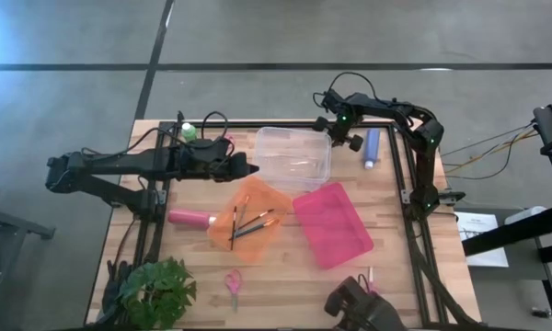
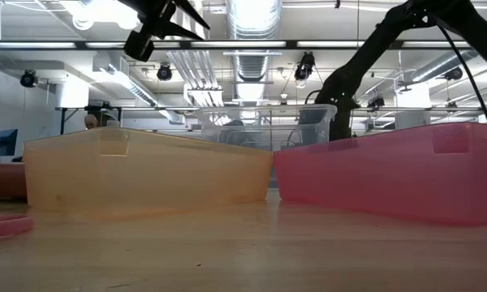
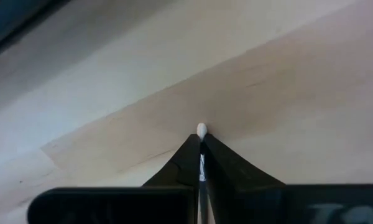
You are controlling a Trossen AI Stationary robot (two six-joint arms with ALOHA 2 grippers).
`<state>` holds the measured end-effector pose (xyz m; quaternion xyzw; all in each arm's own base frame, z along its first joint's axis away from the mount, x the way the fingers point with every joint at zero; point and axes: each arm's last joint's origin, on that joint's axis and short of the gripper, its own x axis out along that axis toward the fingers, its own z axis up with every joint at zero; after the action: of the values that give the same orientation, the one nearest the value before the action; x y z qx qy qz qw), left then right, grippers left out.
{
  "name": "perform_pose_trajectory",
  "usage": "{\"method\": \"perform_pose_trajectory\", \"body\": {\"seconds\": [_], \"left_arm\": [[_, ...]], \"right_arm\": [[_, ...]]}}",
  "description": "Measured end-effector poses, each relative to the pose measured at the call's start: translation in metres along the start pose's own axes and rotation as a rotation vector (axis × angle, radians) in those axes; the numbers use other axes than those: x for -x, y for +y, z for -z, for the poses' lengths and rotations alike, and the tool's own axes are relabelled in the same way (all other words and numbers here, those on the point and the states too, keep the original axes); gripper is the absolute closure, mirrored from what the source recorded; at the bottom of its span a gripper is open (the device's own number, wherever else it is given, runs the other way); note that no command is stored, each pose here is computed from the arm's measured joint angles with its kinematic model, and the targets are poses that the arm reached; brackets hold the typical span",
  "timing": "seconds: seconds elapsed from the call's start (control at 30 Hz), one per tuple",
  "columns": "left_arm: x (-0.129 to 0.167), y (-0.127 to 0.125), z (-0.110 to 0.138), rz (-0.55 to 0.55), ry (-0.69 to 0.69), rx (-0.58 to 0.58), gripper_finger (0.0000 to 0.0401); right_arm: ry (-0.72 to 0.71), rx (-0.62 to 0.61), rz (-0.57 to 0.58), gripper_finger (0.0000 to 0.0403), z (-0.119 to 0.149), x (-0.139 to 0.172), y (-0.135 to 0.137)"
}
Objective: Pick & Place Paint Supplies
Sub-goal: Put the black eyeshadow brush into the orange bin
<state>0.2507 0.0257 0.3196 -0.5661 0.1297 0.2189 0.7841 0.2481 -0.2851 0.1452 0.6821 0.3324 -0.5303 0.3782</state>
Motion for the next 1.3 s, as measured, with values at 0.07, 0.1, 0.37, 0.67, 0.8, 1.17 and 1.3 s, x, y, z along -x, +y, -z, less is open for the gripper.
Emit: {"method": "perform_pose_trajectory", "body": {"seconds": [0.07, 0.1, 0.37, 0.67, 0.8, 1.17, 1.3], "left_arm": [[0.000, -0.001, 0.000, 0.011, -0.003, 0.001, 0.0299], [0.000, -0.001, 0.000, 0.016, -0.005, 0.002, 0.0299], [0.000, -0.003, -0.001, 0.029, -0.010, 0.004, 0.0299], [0.000, -0.004, -0.002, 0.046, -0.017, 0.005, 0.0299], [0.000, -0.004, -0.002, 0.045, -0.018, 0.002, 0.0299], [0.000, -0.005, -0.001, 0.052, -0.008, -0.039, 0.0299], [0.000, -0.005, -0.001, 0.054, -0.004, -0.051, 0.0299]], "right_arm": [[-0.004, 0.014, 0.003, 0.0392, 0.000, 0.003, -0.001], [-0.005, 0.021, 0.002, 0.0392, 0.001, 0.005, -0.002], [-0.030, 0.095, -0.003, 0.0391, 0.008, 0.025, -0.012], [-0.092, 0.146, -0.082, 0.0391, 0.020, 0.048, -0.032], [-0.154, 0.168, -0.208, 0.0391, 0.024, 0.070, -0.038], [-0.363, 0.167, -0.335, 0.0394, 0.039, 0.127, -0.077], [-0.385, 0.180, -0.386, 0.0395, 0.051, 0.142, -0.094]]}}
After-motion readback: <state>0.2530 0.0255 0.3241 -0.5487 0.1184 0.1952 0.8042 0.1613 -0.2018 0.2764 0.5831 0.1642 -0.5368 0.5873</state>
